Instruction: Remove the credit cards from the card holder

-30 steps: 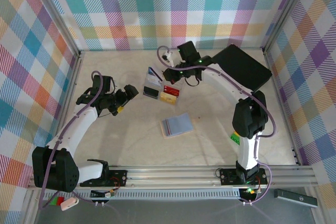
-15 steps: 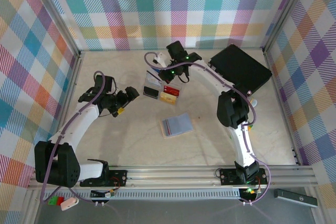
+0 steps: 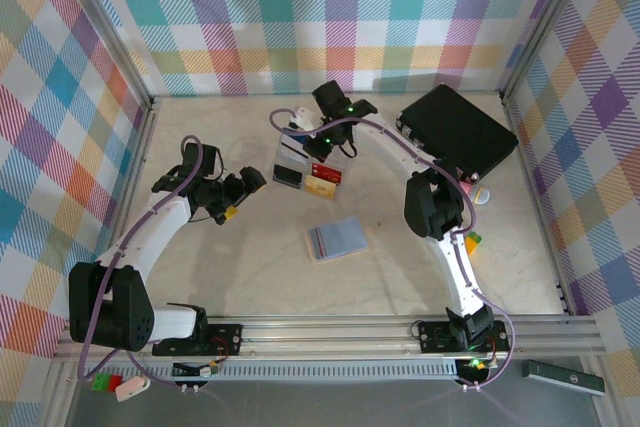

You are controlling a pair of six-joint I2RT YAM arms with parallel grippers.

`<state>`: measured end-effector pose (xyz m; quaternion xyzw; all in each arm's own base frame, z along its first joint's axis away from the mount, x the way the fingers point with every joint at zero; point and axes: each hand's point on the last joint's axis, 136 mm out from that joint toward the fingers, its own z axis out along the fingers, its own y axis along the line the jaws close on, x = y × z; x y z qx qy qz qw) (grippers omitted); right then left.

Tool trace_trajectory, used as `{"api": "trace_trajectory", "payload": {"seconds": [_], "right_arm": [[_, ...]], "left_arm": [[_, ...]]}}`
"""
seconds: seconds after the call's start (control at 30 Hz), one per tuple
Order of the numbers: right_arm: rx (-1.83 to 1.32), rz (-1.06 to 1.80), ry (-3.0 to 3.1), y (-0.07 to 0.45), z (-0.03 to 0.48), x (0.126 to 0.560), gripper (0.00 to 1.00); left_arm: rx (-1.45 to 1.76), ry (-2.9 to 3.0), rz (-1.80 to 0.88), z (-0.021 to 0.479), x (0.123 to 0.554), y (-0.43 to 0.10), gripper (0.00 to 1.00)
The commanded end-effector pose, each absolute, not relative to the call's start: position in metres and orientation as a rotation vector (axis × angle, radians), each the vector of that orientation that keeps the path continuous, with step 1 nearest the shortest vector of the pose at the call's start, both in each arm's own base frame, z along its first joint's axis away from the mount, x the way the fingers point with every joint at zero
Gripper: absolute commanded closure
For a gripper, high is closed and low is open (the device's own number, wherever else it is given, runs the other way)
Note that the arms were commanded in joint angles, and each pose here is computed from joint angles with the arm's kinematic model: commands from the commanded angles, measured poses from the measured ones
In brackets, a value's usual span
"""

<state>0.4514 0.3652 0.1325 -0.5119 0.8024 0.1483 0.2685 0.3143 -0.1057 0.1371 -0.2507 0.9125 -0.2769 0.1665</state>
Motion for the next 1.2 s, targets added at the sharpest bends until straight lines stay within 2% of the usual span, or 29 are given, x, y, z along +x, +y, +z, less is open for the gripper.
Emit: {"api": "trace_trajectory", "payload": {"seconds": [0.0, 0.3, 0.4, 0.63, 0.77, 0.93, 1.17], "right_arm": [[-1.429, 0.4, 2.151, 0.368, 0.13, 0.449, 0.93], [-1.371, 0.408, 2.168, 0.37, 0.136, 0.453, 0.82], [-1.334, 0.416, 2.181, 0.37, 0.142, 0.454, 0.82], [-1.198, 0.538, 2.197, 0.369, 0.19, 0.437, 0.8], [-1.04, 0.62, 2.279, 0.358, 0.21, 0.415, 0.74], [-0.78, 0.663, 2.483, 0.328, 0.201, 0.37, 0.66], [-0.469, 0.722, 2.681, 0.291, 0.171, 0.295, 0.42]], "left_arm": [[-0.687, 2.585, -0.81, 0.151, 0.317, -0.105, 0.0], [-0.684, 2.588, -0.8, 0.151, 0.313, -0.104, 0.0], [-0.684, 2.584, -0.801, 0.153, 0.312, -0.103, 0.0], [-0.675, 2.578, -0.805, 0.155, 0.309, -0.104, 0.0], [-0.67, 2.574, -0.822, 0.155, 0.306, -0.105, 0.0], [-0.664, 2.584, -0.849, 0.152, 0.301, -0.108, 0.0], [-0.656, 2.61, -0.901, 0.146, 0.297, -0.115, 0.0]]}}
